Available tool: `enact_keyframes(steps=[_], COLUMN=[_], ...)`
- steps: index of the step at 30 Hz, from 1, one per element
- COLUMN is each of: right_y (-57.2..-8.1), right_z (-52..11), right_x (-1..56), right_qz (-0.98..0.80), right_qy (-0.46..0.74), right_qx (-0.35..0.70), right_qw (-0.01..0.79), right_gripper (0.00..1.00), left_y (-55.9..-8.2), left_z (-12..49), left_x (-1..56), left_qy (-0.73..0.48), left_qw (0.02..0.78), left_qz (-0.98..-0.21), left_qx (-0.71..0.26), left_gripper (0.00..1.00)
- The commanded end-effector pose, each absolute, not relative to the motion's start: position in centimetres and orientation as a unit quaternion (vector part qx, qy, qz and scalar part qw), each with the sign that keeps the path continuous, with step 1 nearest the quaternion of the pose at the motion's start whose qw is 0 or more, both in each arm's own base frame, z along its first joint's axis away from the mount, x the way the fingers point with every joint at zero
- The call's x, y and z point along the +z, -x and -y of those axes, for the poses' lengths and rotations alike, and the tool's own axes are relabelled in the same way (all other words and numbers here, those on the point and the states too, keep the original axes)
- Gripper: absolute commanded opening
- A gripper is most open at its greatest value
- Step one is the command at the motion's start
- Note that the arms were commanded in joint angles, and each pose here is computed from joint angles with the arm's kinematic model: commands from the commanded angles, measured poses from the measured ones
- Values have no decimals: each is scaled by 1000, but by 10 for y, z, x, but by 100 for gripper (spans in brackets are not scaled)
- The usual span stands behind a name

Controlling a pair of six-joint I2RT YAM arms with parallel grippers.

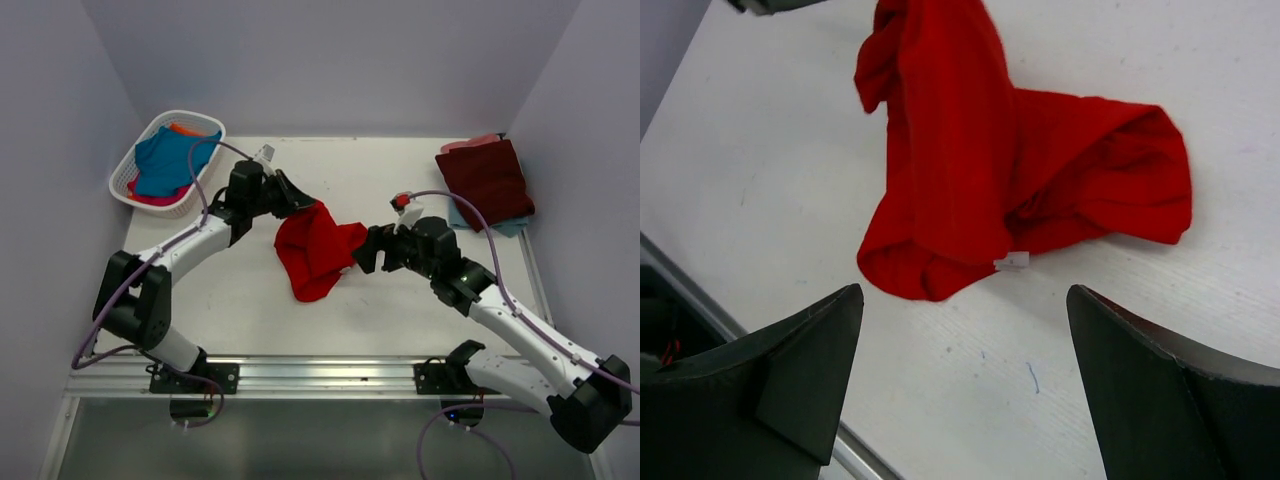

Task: Fold and stack the t-shirts
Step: Move the tshirt to the center of the board, then flatten the tshirt out

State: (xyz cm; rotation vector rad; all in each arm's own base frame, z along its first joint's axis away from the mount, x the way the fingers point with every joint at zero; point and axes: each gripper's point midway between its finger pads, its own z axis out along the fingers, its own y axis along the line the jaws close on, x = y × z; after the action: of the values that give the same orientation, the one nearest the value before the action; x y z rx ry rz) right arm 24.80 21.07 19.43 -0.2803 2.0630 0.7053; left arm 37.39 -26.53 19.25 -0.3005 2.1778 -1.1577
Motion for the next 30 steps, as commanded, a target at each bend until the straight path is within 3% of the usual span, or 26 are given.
enact_keyframes(steps=[1,13,21,30], right_y=[-237,-238,-283,-333], right_z=[-230,-298,-331,-355], right_x=[184,140,109,95], right_qz=[-833,-847,-864,-885], right_qy=[155,202,202,182], right_qx=[324,355,320,270], right_qw=[421,339,332,333], right_gripper=[86,84,82,79], left_y=[-411,-473,-496,-488], left_z=[263,245,235,233], left_x=[210,179,149,132], left_qy=[103,147,167,167], left_qw=[368,369,350,330], left_qz=[-797,-781,-783,-786], left_qx=[-467,-482,-486,-495], left_gripper=[0,0,0,0])
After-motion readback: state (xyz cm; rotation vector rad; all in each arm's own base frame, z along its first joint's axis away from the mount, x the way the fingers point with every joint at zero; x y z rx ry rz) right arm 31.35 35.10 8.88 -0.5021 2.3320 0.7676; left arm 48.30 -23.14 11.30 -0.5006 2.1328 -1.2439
